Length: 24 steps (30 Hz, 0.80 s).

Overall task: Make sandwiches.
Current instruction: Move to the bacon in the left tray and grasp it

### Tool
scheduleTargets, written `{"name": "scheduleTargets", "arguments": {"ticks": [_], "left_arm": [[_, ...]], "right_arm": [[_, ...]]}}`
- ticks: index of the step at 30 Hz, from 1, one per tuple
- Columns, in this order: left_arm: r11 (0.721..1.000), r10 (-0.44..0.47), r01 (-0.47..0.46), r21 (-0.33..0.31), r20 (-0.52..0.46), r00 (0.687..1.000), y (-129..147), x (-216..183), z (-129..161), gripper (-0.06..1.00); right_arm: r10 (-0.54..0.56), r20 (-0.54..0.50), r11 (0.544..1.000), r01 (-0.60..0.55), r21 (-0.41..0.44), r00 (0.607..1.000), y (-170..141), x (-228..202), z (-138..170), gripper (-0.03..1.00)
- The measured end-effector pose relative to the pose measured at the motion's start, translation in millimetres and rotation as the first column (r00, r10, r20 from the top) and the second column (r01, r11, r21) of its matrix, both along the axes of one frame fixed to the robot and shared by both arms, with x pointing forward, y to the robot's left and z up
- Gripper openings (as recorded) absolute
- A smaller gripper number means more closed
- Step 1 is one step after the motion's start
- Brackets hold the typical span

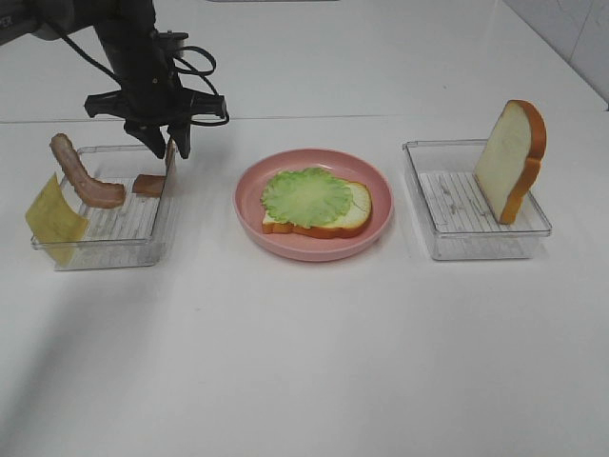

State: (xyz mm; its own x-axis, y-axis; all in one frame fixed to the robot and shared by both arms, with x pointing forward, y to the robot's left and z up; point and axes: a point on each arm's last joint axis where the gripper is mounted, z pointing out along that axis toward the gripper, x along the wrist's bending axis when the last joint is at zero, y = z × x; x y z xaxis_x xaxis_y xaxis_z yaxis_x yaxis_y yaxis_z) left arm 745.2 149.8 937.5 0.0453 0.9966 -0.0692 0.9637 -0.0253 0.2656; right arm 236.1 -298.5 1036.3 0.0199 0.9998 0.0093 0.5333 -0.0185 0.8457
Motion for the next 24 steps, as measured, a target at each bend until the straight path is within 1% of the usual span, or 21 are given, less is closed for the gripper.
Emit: {"name": "scheduleTargets", "arguments": {"ticks": [1, 2, 3, 4, 5, 6, 16, 17, 18, 20, 21, 22, 23, 24], "left_arm": [[1.000, 0.000, 0.000, 0.000, 0.000, 1.000, 0.0, 0.0, 0.0, 0.30], [1.000, 0.004, -0.004, -0.002, 0.003, 1.000, -0.1, 0.3, 0.1, 0.24], [1.000, 0.004, -0.004, -0.002, 0.003, 1.000, -0.1, 0.3, 0.1, 0.10], [1.000, 0.004, -0.004, -0.002, 0.003, 1.000, -0.1, 0.3, 0.1, 0.10], [1.000, 0.004, -0.004, -0.002, 0.003, 1.000, -0.1, 0.3, 0.1, 0.02], [1.000, 0.006, -0.006, -0.002, 0.002, 1.000, -0.1, 0.3, 0.1, 0.01], [1.000, 0.008, -0.008, -0.017, 0.004, 1.000, -1.0, -0.4, 3.7, 0.00], [1.000, 0.009, -0.009, -0.026, 0.015, 1.000, -1.3, -1.1, 10.6, 0.00], [1.000, 0.009, -0.009, -0.026, 0.015, 1.000, -1.3, -1.1, 10.6, 0.00], [0.999, 0.010, -0.009, -0.047, 0.038, 0.999, -1.7, -3.7, 27.8, 0.00], [0.999, 0.010, -0.009, -0.047, 0.038, 0.999, -1.7, -3.7, 27.8, 0.00], [0.998, 0.011, -0.008, -0.065, 0.050, 0.999, -2.0, -6.8, 41.7, 0.00], [0.998, 0.011, -0.008, -0.065, 0.050, 0.999, -2.0, -6.8, 41.7, 0.00], [0.997, 0.012, -0.007, -0.082, 0.062, 0.998, -2.3, -9.6, 53.5, 0.00]], "right_arm": [[0.000, 0.000, 1.000, 0.000, 0.000, 1.000, 0.0, 0.0, 0.0, 0.94], [-0.003, 0.000, 1.000, 0.003, -0.005, 1.000, -0.5, 0.0, 0.0, 0.94], [0.000, 0.000, 1.000, 0.000, 0.000, 1.000, 0.0, 0.0, 0.0, 0.94], [0.000, 0.000, 1.000, 0.000, 0.000, 1.000, 0.0, 0.0, 0.0, 0.94], [0.000, 0.000, 1.000, 0.000, 0.000, 1.000, 0.0, 0.0, 0.0, 0.94], [-0.003, 0.000, 1.000, 0.003, -0.005, 1.000, -0.5, 0.0, 0.0, 0.94], [0.000, 0.000, 1.000, 0.000, 0.000, 1.000, 0.0, 0.0, 0.0, 0.94], [0.000, 0.000, 1.000, 0.000, 0.000, 1.000, 0.0, 0.0, 0.0, 0.94], [0.000, 0.000, 1.000, 0.000, 0.000, 1.000, 0.0, 0.0, 0.0, 0.94], [0.000, 0.000, 1.000, 0.000, 0.000, 1.000, 0.0, 0.0, 0.0, 0.94], [0.000, 0.000, 1.000, 0.000, 0.000, 1.000, 0.0, 0.0, 0.0, 0.94], [0.000, 0.000, 1.000, 0.000, 0.000, 1.000, 0.0, 0.0, 0.0, 0.94], [0.000, 0.000, 1.000, 0.000, 0.000, 1.000, 0.0, 0.0, 0.0, 0.94], [0.000, 0.000, 1.000, 0.000, 0.000, 1.000, 0.0, 0.0, 0.0, 0.94]]}}
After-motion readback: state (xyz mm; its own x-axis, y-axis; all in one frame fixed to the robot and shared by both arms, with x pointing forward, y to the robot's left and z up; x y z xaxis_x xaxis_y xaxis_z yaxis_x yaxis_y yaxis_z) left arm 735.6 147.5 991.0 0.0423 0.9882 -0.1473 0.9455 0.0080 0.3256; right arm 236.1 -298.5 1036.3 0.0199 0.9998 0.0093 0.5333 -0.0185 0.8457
